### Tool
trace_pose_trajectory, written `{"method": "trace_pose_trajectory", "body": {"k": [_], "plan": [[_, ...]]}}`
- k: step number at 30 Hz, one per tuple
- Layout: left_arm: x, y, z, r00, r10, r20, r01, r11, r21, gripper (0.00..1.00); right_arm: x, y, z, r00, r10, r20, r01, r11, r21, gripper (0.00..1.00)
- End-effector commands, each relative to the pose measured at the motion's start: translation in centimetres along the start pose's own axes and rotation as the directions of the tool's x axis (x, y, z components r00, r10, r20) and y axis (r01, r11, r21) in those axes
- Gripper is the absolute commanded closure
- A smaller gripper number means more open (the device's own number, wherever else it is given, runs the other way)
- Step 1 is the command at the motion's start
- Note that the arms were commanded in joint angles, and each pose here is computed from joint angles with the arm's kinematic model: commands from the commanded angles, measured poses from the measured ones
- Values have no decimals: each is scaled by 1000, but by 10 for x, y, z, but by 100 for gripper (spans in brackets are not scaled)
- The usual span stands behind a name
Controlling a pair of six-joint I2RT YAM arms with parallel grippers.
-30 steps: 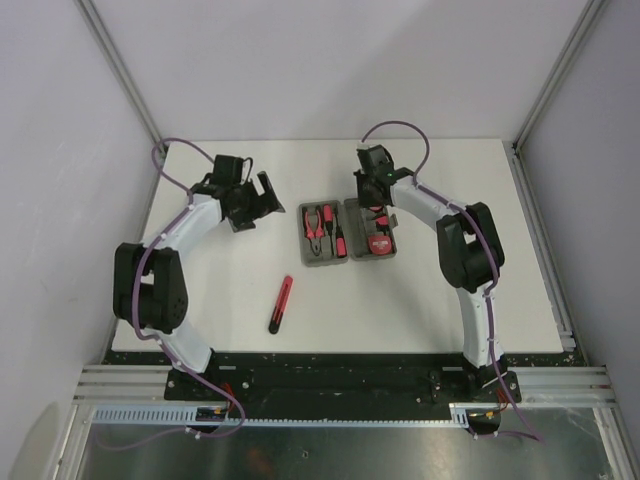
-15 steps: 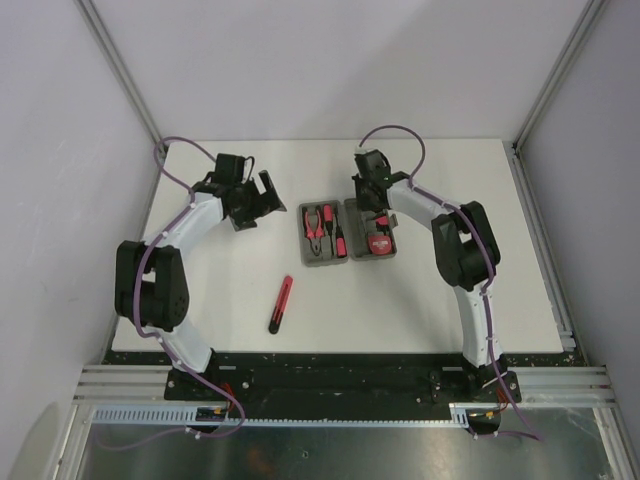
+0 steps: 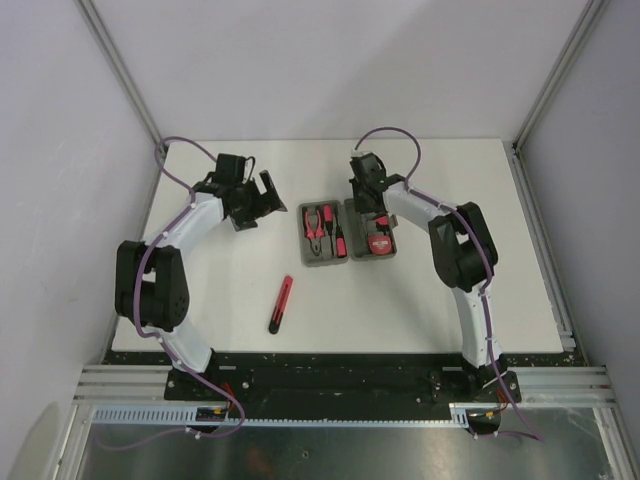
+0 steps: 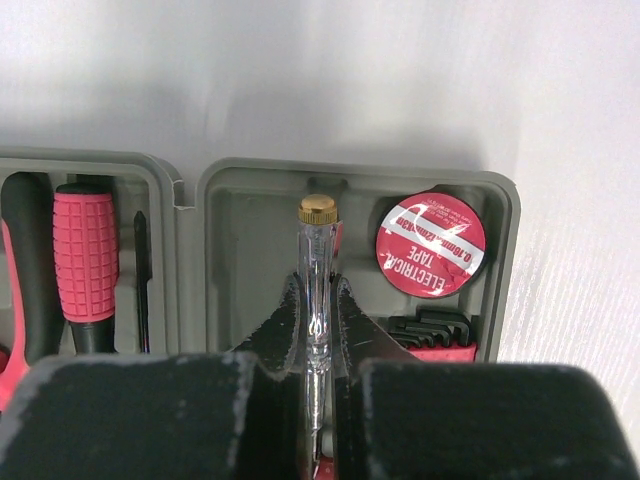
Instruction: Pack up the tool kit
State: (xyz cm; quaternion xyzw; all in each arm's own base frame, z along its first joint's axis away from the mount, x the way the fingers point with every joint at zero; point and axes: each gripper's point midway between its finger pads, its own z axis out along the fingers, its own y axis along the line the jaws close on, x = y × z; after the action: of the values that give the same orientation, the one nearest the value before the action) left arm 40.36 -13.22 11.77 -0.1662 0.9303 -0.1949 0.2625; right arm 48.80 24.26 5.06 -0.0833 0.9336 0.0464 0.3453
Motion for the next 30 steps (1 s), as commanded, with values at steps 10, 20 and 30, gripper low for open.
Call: {"method": "trace_pose_trajectory", "body": {"k": [10, 20, 30], "plan": [[-3, -8, -4, 1000, 15, 19, -16, 1000, 24, 0, 29, -15, 22, 997, -10, -76, 17, 995, 93, 92], [-4, -13, -7, 999, 34, 22, -35, 999, 38, 0, 10, -11, 12, 1000, 1, -28, 2, 996, 84, 65], [-10, -40, -12, 993, 113, 40, -116, 988, 102, 0, -36, -6, -25, 994, 48, 97, -52, 998, 40, 47]]}}
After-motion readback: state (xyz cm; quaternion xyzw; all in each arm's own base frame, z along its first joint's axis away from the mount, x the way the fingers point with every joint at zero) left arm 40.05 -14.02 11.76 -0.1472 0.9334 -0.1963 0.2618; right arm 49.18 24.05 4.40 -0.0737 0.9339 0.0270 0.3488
